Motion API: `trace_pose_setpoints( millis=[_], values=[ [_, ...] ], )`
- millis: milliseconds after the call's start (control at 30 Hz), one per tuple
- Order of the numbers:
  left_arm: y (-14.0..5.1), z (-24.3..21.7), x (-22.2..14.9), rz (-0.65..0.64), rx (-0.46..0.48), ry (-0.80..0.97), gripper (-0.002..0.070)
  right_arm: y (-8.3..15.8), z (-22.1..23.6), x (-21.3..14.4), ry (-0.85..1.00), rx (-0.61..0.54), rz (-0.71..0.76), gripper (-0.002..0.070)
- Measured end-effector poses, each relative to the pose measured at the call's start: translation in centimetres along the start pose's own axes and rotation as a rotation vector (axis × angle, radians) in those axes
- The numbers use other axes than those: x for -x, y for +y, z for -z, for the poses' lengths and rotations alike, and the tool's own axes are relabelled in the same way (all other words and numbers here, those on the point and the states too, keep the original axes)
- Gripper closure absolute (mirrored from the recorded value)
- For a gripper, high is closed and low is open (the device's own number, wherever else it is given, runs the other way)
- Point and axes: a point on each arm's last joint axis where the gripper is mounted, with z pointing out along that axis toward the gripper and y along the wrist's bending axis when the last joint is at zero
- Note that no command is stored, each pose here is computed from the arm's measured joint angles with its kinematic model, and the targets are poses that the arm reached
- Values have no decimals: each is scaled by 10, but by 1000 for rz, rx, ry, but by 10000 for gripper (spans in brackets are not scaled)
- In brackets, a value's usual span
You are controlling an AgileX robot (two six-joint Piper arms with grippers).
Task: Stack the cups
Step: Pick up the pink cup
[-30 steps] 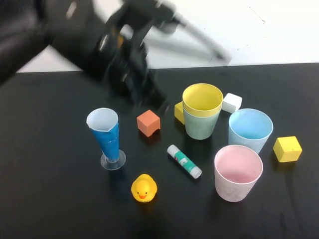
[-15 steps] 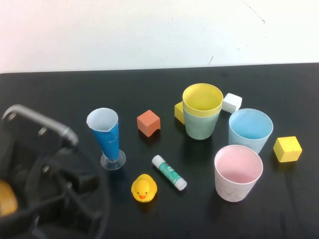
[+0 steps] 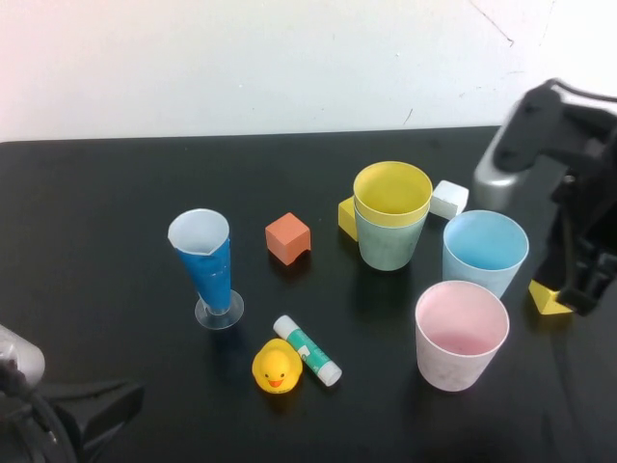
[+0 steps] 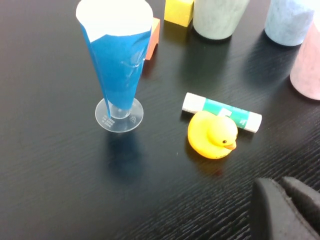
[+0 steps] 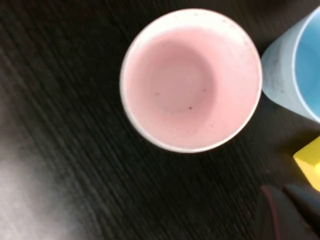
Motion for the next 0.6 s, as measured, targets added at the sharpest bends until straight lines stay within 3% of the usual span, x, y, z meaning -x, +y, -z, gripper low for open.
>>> trace_pose_setpoints(
  millis=[233, 500, 600],
  values=[
    [0, 1, -1, -7, 0, 9, 673, -6, -29, 15, 73, 29, -15, 640],
    [0, 1, -1, -36, 0, 9, 673, -8, -39, 22, 42, 45, -48, 380],
    [0, 1, -2, -37, 0, 10, 673, -9, -43, 25, 26, 48, -70, 342]
  ],
)
